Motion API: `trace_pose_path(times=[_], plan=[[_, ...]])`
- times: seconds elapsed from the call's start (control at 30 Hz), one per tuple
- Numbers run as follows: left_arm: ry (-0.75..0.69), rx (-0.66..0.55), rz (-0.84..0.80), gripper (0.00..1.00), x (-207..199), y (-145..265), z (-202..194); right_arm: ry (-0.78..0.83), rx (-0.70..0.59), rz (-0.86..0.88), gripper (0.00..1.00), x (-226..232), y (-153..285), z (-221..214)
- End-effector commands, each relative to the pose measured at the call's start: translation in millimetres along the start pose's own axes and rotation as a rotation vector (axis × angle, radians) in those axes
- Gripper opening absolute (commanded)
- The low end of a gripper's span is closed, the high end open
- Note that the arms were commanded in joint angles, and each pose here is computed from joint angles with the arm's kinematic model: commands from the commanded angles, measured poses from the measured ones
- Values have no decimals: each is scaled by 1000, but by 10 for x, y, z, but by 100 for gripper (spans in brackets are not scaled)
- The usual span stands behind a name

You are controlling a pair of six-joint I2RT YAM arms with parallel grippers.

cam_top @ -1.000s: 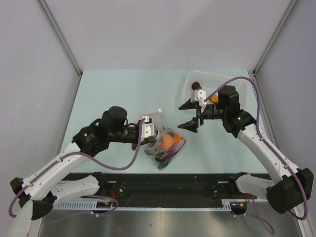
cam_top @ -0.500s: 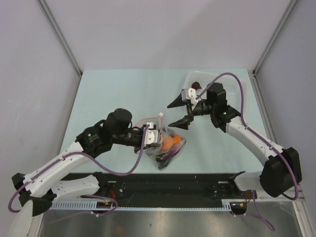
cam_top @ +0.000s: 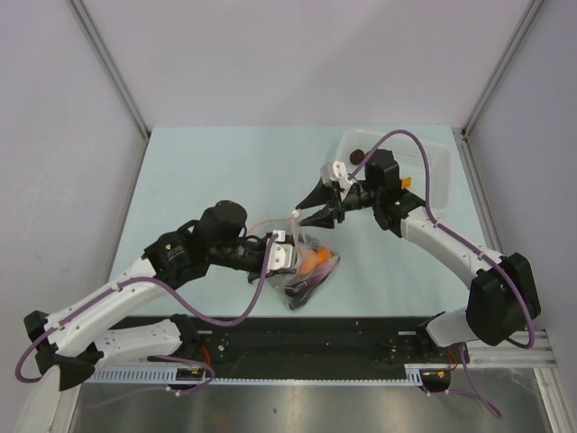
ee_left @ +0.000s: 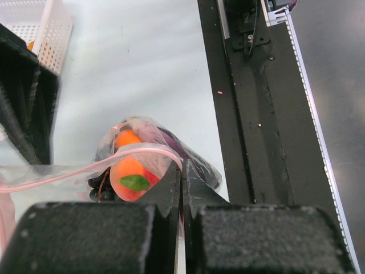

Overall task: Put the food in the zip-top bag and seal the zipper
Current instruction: Adjust the zipper food storage bag at the center of the board.

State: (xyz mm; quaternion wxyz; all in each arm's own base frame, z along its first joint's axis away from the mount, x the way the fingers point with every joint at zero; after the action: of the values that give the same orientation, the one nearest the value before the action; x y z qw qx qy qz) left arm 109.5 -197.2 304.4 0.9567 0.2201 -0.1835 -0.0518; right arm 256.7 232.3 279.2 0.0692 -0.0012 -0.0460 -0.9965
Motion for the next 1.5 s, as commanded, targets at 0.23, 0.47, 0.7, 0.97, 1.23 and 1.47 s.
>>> trace_pose_path(times=[0.23,0.47,0.7,0.97,1.23,1.47], plan=[[-37,15,35,0,-21,65,10,102,8,-7,0,103,85,283],[35,72,194,16,15,197,-18,27,60,-109,0,260,318,326],[129,54,399,92,201,417,97,-23,52,-170,0,366,396,437],[216,-26,466,100,609,459,506,-26,37,-208,0,438,388,502],[286,3,444,99,821,159,430,-19,25,-218,0,492,405,565],[248,112,505,87,800,88,105,14,22,-202,0,577,430,613]])
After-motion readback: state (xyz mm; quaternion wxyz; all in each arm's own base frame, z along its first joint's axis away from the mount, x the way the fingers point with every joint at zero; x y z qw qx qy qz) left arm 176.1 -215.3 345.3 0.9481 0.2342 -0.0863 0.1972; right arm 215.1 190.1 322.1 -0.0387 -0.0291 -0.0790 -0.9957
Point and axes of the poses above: each gripper's point midway between its finger pads, its own y axis back along the fingers, its own x axis along the line the jaws close on, z = x × y, the point moved 9 cm from there along y, back along the fingers, and after that the axes turned 9 degrees about -y, right-handed, at the moved point
